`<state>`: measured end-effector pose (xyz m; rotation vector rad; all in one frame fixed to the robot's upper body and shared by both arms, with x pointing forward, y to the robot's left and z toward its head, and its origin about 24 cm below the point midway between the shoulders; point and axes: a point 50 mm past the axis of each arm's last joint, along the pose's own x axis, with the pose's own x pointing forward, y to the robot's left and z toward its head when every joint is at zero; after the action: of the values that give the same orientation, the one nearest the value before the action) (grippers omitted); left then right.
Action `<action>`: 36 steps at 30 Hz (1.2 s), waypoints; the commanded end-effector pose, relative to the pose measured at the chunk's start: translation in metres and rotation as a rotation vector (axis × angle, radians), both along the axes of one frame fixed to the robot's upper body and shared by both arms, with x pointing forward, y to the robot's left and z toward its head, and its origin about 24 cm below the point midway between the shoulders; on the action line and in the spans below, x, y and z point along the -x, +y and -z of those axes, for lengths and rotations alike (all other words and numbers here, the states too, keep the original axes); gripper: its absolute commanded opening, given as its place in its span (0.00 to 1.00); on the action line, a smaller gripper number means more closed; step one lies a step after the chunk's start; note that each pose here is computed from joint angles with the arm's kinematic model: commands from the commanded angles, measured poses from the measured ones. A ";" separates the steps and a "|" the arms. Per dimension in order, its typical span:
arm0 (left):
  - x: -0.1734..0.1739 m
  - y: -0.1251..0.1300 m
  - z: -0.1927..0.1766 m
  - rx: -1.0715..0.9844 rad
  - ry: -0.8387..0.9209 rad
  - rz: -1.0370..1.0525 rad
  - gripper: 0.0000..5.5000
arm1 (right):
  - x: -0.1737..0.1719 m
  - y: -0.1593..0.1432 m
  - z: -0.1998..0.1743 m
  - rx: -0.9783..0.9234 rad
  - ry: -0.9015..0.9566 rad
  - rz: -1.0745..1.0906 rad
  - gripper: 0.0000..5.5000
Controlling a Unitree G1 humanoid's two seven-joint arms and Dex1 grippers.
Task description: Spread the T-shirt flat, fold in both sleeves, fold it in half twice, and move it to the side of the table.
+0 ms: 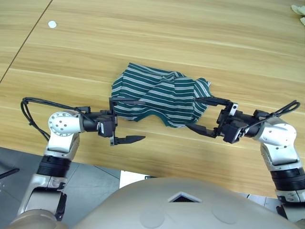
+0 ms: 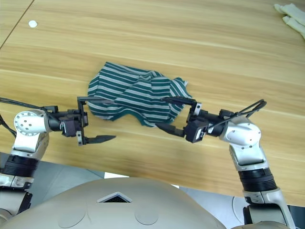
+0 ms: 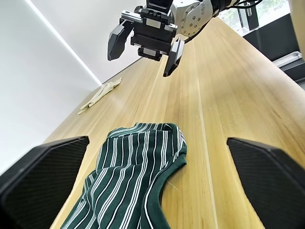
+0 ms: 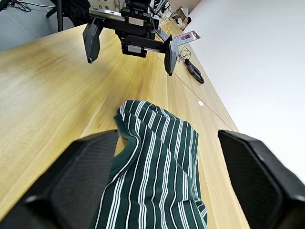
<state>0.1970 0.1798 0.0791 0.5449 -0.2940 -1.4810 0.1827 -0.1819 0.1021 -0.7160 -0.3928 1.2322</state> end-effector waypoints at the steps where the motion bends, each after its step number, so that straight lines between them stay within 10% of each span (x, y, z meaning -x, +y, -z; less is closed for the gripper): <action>1: -0.002 -0.001 -0.003 -0.024 -0.010 0.007 0.98 | 0.000 -0.002 0.001 0.023 0.003 -0.012 0.70; 12: 0.000 0.003 0.001 -0.079 0.005 0.015 0.98 | 0.002 -0.001 0.004 0.054 0.028 -0.029 0.70; 25: -0.023 0.057 0.032 -0.557 -0.032 -0.242 0.98 | -0.019 -0.032 0.085 0.691 0.162 0.152 0.70; 36: -0.019 0.047 0.045 -0.587 -0.035 -0.197 0.98 | -0.012 -0.014 0.093 0.675 0.132 0.096 0.70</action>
<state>0.2205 0.2250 0.0438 1.0199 0.1077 -1.3120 0.2140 -0.1969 0.0363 -1.2080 0.0423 1.2031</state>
